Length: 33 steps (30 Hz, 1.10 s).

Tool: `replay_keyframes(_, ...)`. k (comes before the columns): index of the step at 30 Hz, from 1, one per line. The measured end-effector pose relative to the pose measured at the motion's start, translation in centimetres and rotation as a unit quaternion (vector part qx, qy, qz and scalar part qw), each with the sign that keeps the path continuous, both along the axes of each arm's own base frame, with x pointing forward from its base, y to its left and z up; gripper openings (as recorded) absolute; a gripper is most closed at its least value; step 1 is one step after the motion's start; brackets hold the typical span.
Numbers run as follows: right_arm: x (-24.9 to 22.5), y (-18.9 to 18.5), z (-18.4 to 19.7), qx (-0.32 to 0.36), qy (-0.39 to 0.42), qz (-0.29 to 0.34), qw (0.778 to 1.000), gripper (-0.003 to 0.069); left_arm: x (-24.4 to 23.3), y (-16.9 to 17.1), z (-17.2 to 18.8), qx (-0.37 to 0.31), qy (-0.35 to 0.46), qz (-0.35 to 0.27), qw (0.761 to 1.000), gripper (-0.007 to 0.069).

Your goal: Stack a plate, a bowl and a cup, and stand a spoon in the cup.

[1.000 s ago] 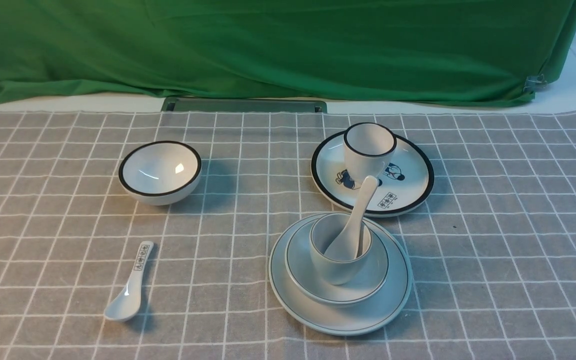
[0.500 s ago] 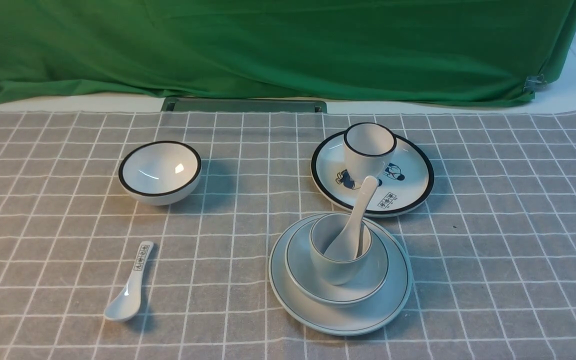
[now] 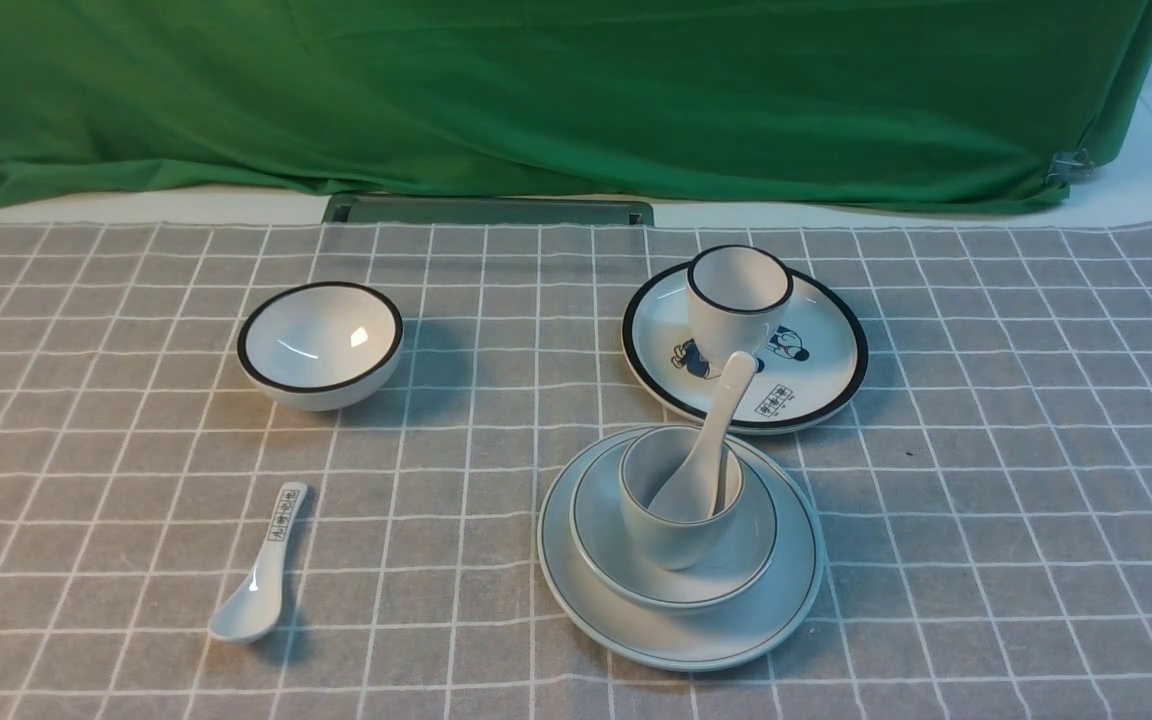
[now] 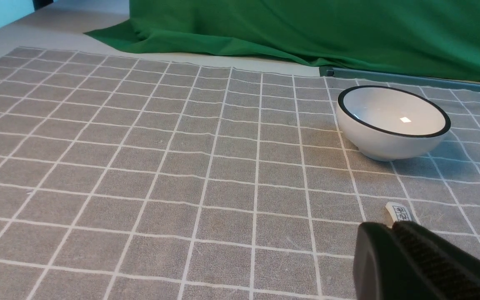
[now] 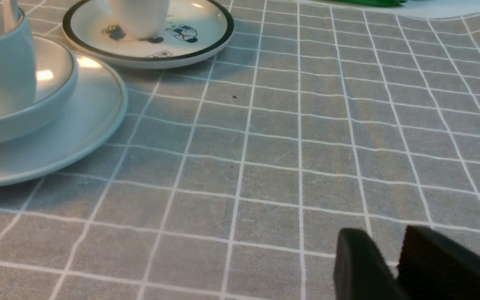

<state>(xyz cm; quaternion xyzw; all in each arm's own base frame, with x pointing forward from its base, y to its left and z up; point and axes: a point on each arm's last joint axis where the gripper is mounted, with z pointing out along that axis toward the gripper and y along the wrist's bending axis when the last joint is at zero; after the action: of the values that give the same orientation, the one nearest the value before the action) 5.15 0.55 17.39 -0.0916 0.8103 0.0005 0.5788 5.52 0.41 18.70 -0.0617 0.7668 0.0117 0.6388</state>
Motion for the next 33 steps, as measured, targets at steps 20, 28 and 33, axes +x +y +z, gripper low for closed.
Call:
replay_keyframes(20,0.00,0.00,0.00,0.000,0.000,0.000,1.000,0.0237,0.00,-0.01,-0.02,-0.002,0.001,0.000,1.000,0.0013)
replay_keyframes(28,0.00,0.00,0.00,0.000,0.000,0.000,1.000,0.0238,0.00,-0.01,-0.02,-0.002,0.001,0.000,1.000,0.0017)
replay_keyframes(33,0.00,0.00,0.00,0.000,0.000,0.000,1.000,0.0239,0.00,-0.01,-0.02,-0.003,0.001,0.000,1.000,0.0018)
